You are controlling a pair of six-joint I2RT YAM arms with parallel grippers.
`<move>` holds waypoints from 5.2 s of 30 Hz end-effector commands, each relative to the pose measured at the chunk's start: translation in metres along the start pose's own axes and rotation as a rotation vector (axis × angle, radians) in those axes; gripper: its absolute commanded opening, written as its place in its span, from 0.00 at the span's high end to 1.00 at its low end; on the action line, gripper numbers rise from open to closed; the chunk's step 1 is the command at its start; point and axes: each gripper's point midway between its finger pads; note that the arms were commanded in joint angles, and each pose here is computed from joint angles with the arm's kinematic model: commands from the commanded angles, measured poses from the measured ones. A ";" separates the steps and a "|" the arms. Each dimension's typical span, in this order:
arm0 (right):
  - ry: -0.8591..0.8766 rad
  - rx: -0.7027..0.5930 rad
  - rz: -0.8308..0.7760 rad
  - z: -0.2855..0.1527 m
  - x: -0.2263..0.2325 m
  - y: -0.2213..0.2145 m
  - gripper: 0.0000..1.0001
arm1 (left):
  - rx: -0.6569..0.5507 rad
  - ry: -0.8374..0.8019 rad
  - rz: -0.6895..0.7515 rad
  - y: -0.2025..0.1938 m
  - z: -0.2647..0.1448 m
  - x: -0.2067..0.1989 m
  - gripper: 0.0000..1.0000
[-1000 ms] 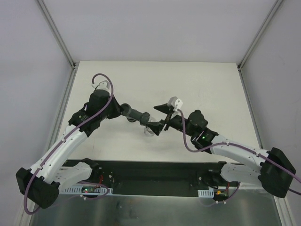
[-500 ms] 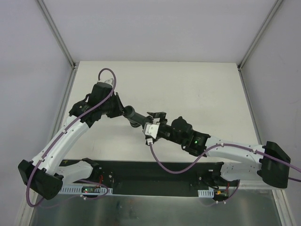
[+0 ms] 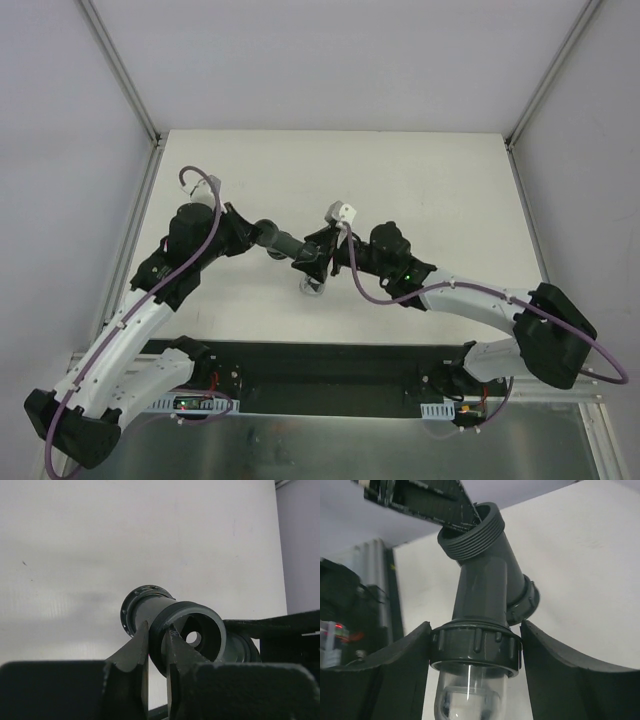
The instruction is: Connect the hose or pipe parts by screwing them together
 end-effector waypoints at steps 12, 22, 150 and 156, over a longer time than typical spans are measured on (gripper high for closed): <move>0.211 -0.282 0.874 0.009 -0.034 0.053 0.37 | -0.240 -0.059 0.014 0.019 -0.010 -0.001 1.00; -0.146 -0.204 0.095 -0.050 -0.043 0.060 0.04 | 0.041 0.034 -0.062 0.014 -0.016 -0.010 1.00; -0.137 0.113 -0.731 -0.033 0.015 0.031 0.04 | 0.172 -0.170 -0.063 0.005 -0.007 -0.044 1.00; -0.184 0.183 -0.828 -0.017 0.020 0.016 0.45 | 0.290 -0.163 0.048 0.004 -0.011 -0.043 1.00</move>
Point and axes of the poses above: each gripper's point midway between its finger pads, its own z axis out along the fingers, its own x axis along the line the jaws close on, y = z × x, and after that the axes turned 13 degrees about z, right-handed
